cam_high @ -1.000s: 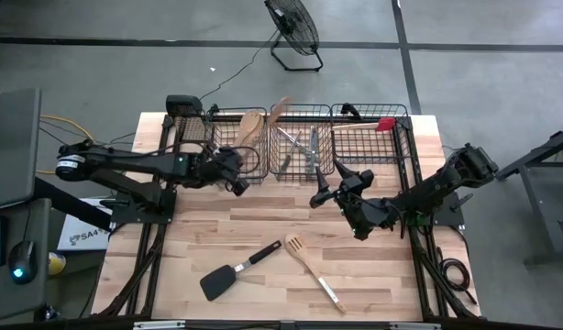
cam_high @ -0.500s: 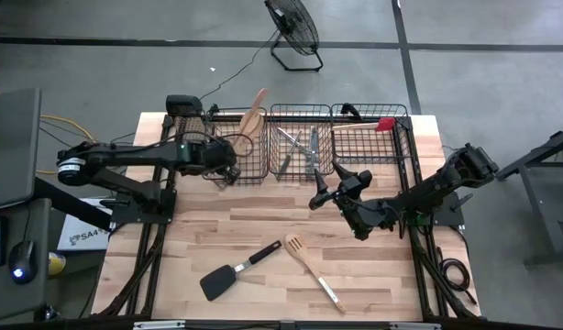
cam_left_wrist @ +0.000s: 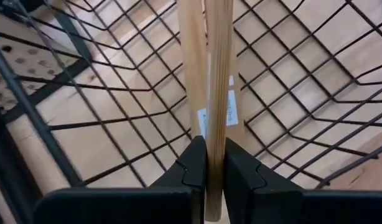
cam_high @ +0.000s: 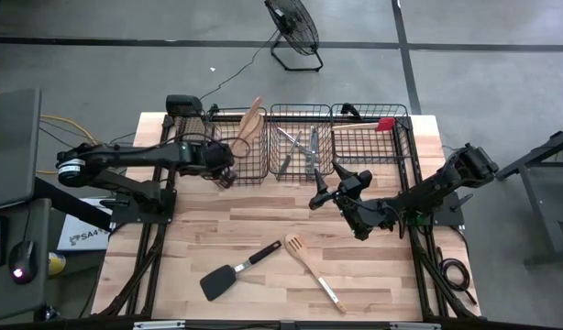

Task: Pick & Place Kitchen Items
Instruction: Put the wooden serving spoon into the left wire basket

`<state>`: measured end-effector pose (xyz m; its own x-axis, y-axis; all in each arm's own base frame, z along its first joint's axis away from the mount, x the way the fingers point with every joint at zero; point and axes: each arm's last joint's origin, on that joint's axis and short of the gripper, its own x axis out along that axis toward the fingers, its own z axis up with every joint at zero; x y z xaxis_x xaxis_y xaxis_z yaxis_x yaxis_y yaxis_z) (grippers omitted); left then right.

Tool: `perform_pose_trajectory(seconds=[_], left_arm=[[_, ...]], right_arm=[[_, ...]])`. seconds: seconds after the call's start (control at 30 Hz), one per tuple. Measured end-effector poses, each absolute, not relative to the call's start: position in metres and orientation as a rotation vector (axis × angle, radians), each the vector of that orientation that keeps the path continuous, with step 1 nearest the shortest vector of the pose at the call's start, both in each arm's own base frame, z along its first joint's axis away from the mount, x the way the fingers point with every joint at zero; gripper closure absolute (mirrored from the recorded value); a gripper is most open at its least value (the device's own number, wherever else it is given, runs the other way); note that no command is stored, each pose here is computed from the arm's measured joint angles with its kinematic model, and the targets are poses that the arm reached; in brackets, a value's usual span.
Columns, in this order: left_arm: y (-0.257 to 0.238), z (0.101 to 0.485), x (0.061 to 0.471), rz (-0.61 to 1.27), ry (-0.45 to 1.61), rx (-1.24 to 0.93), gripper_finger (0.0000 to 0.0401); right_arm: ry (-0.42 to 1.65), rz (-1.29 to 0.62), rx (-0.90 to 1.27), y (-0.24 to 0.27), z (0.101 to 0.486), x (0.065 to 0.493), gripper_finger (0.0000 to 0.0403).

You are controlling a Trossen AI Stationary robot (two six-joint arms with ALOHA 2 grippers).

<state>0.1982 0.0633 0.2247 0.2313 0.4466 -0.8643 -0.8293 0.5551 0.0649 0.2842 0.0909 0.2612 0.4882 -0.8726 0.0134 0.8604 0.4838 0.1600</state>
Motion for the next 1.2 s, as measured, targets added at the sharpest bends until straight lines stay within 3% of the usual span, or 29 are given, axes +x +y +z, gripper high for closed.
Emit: perform_pose_trajectory(seconds=[1.2], left_arm=[[0.063, 0.21, 0.206, 0.849, 0.976, -0.529, 0.038]], right_arm=[[-0.104, -1.054, 0.149, 0.091, 0.261, 0.284, 0.0141]])
